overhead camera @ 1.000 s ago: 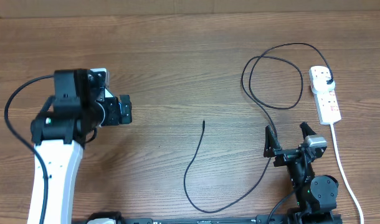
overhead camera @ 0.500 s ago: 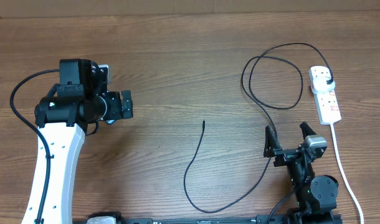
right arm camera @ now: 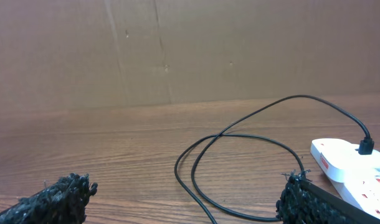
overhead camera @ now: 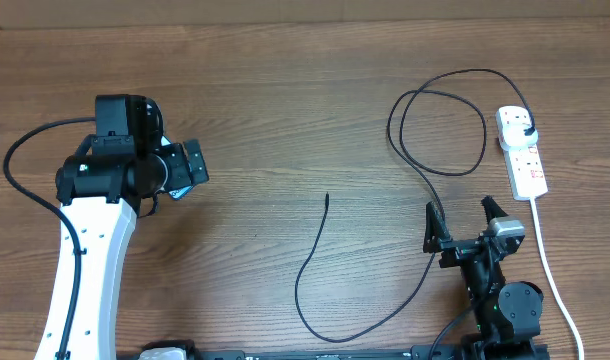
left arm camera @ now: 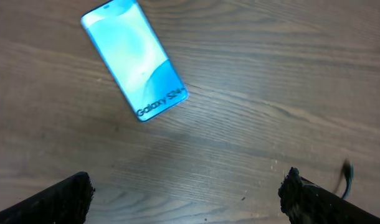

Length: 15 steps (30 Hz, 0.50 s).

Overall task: Plug charger to phone and switch on socket
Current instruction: 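Move the left gripper forward over the Galaxy S24+ phone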

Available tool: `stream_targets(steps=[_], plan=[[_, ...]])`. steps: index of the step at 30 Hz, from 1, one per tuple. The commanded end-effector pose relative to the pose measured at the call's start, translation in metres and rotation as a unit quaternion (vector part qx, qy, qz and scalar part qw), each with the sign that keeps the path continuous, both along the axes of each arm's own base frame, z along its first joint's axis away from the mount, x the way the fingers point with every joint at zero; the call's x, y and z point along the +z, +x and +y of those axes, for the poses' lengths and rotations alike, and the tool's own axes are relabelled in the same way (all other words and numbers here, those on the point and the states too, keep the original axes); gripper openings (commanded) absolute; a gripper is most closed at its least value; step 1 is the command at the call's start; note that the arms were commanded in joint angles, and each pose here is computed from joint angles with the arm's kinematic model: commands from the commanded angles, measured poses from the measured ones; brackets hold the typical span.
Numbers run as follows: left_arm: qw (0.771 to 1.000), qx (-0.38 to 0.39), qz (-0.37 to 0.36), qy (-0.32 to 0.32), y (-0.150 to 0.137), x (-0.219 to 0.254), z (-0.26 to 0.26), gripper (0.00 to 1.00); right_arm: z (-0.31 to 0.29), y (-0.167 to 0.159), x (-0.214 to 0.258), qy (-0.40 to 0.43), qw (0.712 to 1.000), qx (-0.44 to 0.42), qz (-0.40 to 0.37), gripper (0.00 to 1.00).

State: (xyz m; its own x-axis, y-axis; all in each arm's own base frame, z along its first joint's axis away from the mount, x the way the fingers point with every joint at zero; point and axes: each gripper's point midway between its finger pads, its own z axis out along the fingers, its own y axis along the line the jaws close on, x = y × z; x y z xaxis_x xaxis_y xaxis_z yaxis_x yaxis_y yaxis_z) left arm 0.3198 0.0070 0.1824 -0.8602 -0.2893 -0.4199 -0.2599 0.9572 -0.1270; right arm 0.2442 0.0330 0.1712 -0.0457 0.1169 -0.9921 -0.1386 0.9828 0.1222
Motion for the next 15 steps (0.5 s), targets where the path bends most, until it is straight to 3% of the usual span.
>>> stream_targets(steps=[1, 15], plan=[[0.998, 0.069, -0.007, -0.006, 0.005, 0.01, 0.01, 1.0, -0.001, 0.0, -0.002, -0.002, 1.0, -0.003, -0.002, 1.0], [0.987, 0.115, 0.116, -0.013, 0.04, -0.004, 0.013, 1.0, 0.0, 0.0, -0.002, -0.002, 1.0, -0.002, -0.002, 1.0]])
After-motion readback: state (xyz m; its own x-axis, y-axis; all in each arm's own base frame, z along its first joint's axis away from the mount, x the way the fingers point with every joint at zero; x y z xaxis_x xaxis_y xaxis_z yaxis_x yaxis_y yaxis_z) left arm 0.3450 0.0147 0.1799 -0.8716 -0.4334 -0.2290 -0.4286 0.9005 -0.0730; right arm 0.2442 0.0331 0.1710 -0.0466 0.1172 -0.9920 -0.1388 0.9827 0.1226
